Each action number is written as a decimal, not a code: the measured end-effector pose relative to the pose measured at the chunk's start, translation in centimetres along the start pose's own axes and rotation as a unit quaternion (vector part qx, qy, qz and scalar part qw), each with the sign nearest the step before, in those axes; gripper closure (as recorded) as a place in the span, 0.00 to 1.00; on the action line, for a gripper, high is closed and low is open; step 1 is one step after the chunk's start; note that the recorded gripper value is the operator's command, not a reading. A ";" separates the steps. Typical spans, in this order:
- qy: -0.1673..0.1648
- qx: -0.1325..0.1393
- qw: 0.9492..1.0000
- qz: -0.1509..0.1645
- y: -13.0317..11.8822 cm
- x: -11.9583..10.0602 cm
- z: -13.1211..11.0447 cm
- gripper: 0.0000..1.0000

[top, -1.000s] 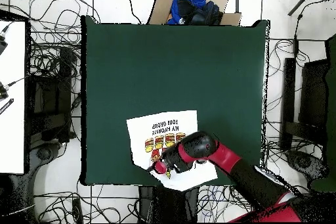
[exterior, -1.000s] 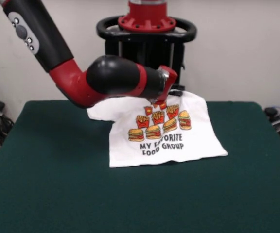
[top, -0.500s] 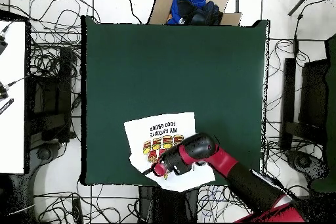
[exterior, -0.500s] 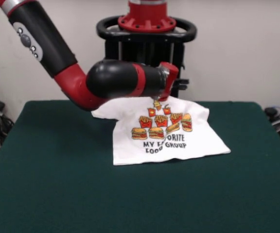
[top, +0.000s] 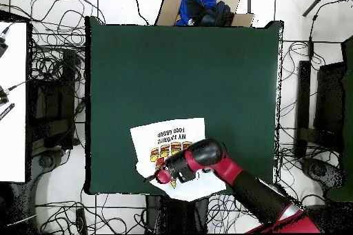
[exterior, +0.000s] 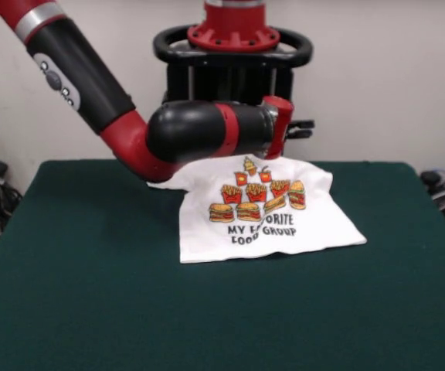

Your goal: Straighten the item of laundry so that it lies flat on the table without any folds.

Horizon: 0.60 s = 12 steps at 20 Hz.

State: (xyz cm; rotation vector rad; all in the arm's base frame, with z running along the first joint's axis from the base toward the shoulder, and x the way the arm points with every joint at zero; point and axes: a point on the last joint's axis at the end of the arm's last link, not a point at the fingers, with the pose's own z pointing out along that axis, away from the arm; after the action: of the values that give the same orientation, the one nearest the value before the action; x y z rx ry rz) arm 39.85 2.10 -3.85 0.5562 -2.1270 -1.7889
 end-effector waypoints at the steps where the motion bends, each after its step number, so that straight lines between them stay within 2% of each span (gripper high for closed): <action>1: -0.001 -0.002 1.000 -0.001 0.0 0.0 0.1 1.00; 12: -0.020 -0.012 0.999 -0.031 1.2 -1.9 -0.2 1.00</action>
State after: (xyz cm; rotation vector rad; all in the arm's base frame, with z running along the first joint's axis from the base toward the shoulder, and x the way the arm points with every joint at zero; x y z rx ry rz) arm 41.50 2.96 -2.61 0.5918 -2.1344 -1.8710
